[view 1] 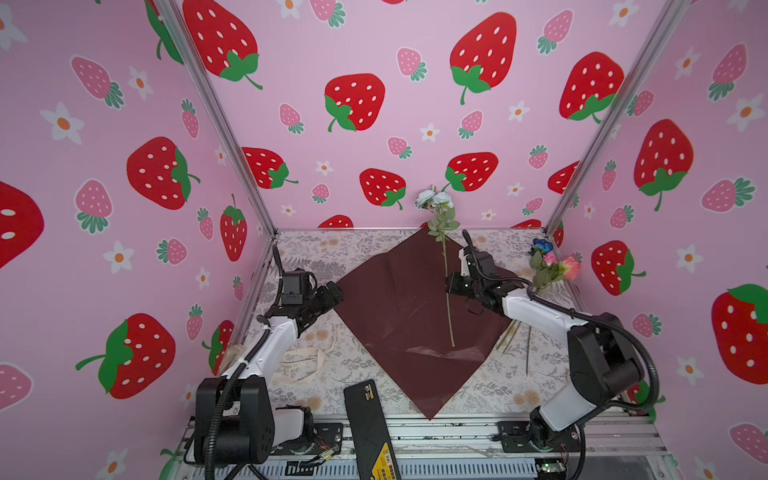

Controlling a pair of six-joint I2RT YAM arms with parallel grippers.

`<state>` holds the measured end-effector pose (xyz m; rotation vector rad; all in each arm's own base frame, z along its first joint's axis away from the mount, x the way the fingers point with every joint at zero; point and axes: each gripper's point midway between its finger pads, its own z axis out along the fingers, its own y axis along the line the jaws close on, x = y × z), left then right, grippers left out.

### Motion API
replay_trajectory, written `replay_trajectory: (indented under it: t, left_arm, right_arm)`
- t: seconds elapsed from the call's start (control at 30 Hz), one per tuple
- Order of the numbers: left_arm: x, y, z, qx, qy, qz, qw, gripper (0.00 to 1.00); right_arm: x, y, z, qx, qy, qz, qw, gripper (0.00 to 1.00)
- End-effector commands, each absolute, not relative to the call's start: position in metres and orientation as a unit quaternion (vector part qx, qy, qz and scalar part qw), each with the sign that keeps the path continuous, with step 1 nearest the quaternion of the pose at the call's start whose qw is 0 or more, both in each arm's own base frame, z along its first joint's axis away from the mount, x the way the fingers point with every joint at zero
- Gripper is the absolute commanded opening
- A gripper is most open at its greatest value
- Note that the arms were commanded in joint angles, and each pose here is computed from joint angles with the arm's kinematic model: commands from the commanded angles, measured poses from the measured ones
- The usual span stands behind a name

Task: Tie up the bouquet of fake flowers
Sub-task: 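Lift the pale blue flower and lay it on the sheet's center with the right gripper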

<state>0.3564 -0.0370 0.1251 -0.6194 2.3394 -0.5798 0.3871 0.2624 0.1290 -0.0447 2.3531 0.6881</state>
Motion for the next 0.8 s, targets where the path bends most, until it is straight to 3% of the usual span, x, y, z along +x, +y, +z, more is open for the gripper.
replay_trajectory:
  t: [0.0, 0.7, 0.77]
  left_arm:
    - [0.357, -0.040, 0.128, -0.235, 0.886, -0.233, 0.325, 0.92]
    - [0.357, -0.041, 0.130, -0.224, 0.890, -0.231, 0.324, 0.92]
    - [0.357, -0.042, 0.130, -0.224, 0.889, -0.232, 0.325, 0.92]
  right_arm:
    - [0.407, 0.288, 0.140, 0.016, 0.885, 0.297, 0.359, 0.00]
    - [0.424, 0.335, 0.056, 0.000, 0.925, 0.255, 0.281, 0.00]
    - [0.422, 0.336, 0.052, 0.001, 0.927, 0.253, 0.277, 0.07]
